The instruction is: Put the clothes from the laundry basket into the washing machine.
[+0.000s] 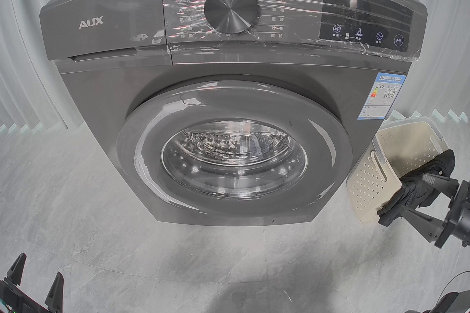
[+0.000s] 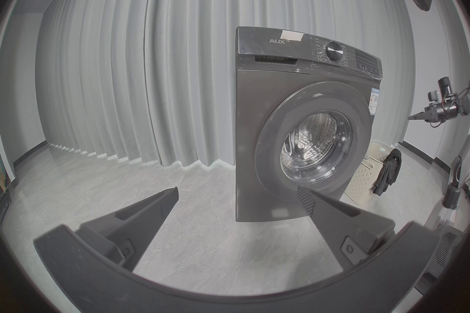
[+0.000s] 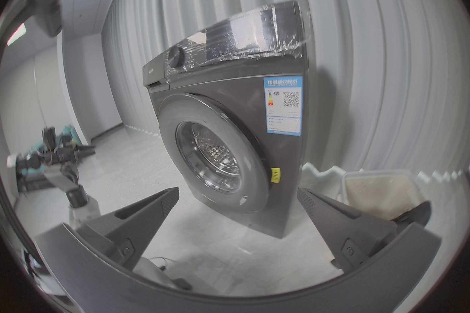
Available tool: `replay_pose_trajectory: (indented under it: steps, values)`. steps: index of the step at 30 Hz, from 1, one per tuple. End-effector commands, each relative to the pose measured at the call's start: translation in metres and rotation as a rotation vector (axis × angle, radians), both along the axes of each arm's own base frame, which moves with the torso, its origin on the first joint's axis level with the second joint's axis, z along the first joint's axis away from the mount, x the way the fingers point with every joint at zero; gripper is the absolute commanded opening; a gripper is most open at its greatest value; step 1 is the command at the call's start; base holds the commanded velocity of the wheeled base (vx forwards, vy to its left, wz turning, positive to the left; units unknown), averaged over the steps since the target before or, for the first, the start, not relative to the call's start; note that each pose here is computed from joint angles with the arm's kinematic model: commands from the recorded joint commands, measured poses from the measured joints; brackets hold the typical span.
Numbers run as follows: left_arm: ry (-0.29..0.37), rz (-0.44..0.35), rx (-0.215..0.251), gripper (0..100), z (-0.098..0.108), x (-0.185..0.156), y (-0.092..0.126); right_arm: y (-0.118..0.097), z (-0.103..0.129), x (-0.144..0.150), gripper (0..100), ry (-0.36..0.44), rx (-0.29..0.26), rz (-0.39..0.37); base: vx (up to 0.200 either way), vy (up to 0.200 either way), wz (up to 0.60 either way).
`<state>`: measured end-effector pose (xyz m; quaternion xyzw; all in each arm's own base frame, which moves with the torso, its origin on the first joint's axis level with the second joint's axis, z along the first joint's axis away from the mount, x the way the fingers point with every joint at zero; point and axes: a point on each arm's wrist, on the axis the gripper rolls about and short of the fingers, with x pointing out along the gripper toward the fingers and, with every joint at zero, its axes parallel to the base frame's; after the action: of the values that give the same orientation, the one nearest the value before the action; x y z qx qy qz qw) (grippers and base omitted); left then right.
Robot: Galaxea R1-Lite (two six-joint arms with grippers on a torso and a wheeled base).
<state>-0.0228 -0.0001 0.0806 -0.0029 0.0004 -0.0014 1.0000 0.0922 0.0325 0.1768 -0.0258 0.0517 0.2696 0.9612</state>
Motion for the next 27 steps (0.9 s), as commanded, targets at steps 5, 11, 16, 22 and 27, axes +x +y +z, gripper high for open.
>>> replay_pose_trajectory:
  steps: [5,11,16,22,27]
  values:
    - [0.001,0.000,0.000,100,-0.005,0.000,0.000,0.045,-0.010,0.057,100,0.190,0.085,0.007,0.000,0.000,0.00]
    - [0.001,0.000,0.000,100,-0.005,0.000,0.000,0.056,-0.011,0.076,100,0.183,0.097,-0.057,0.000,0.000,0.00]
    - [0.001,0.001,0.000,100,-0.005,0.000,0.000,0.064,-0.007,0.093,100,0.170,0.118,-0.092,0.000,0.000,0.00]
    - [0.001,0.001,0.000,100,-0.005,0.000,0.000,0.071,-0.010,0.106,100,0.188,0.108,-0.091,0.000,0.000,0.00]
    - [0.001,0.001,0.000,100,-0.005,0.000,0.000,0.077,-0.006,0.119,100,0.178,0.113,-0.093,0.000,0.000,0.00]
